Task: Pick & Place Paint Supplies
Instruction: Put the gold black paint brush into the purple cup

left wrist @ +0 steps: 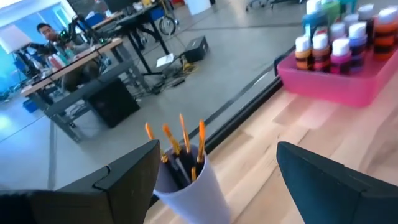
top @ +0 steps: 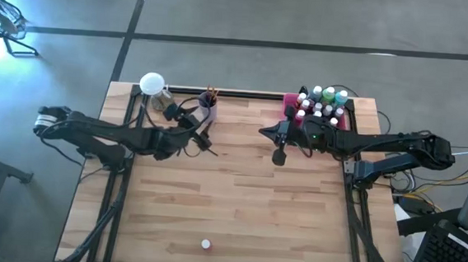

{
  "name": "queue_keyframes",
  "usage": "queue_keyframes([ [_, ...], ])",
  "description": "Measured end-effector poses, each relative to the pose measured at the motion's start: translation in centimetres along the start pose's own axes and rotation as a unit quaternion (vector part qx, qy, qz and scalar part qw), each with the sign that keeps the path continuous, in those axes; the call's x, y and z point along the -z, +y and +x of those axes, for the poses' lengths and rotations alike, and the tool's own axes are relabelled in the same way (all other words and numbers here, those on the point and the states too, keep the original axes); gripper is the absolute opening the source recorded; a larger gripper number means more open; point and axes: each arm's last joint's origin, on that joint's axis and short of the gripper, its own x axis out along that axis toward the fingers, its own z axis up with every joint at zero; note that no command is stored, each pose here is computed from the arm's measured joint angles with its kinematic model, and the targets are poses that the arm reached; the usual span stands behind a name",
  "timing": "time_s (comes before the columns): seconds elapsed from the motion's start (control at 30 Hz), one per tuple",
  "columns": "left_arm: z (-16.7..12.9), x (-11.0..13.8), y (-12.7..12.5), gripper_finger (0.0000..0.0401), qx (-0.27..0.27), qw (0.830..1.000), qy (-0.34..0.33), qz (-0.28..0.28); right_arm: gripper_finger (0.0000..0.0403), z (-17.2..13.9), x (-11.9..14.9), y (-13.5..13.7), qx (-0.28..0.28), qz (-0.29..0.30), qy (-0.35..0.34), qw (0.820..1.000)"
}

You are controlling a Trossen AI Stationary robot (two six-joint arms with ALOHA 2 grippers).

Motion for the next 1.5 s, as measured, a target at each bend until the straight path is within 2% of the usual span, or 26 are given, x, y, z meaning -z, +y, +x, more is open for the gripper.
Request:
queue_keyframes([
  [0.1,0.0,0.7,0.0,0.0326,-0.003,1.000,0.024,0.019,0.0008,0.0,0.0,0.0,0.000,0.000,0.000,1.000],
  [0.2,0.4,2.3,0.4,0.0326,0.013,0.992,0.087,0.086,0.0008,0.0,0.0,0.0,0.000,0.000,0.001,1.000],
  [0.27,0.8,3.2,1.1,0.0326,0.059,0.979,0.156,0.120,0.0008,0.0,0.1,0.0,0.000,0.000,0.002,1.000],
  [0.37,1.4,4.5,2.7,0.0326,0.118,0.949,0.268,0.122,0.0008,0.0,0.1,0.0,0.000,-0.001,0.001,1.000],
  [0.43,1.7,5.3,3.8,0.0326,0.122,0.931,0.316,0.134,0.0008,0.0,0.1,0.0,0.001,-0.001,0.000,1.000],
  [0.5,2.0,5.8,4.8,0.0326,0.115,0.915,0.345,0.173,0.0008,0.0,0.0,0.0,0.001,-0.001,-0.002,1.000],
  [0.57,2.4,6.1,5.5,0.0326,0.121,0.901,0.355,0.217,0.0008,0.0,0.0,0.0,0.002,0.000,-0.003,1.000],
  [0.7,3.0,6.1,6.2,0.0326,0.144,0.885,0.350,0.269,0.0008,0.0,0.0,0.0,0.002,0.000,-0.003,1.000],
  [0.93,3.7,6.3,6.6,0.0326,0.205,0.881,0.357,0.234,0.0008,0.0,0.0,0.0,0.001,-0.001,-0.003,1.000],
  [1.0,3.9,6.5,6.6,0.0326,0.220,0.875,0.359,0.239,0.0008,0.0,0.0,0.0,0.001,-0.001,-0.003,1.000],
  [1.2,4.8,7.5,5.8,0.0326,0.252,0.841,0.372,0.301,0.0008,0.0,0.0,0.0,0.002,-0.007,-0.003,1.000],
  [1.5,6.9,10.6,4.0,0.0326,0.276,0.787,0.429,0.346,0.0008,0.0,0.1,0.0,0.001,-0.009,-0.002,1.000],
])
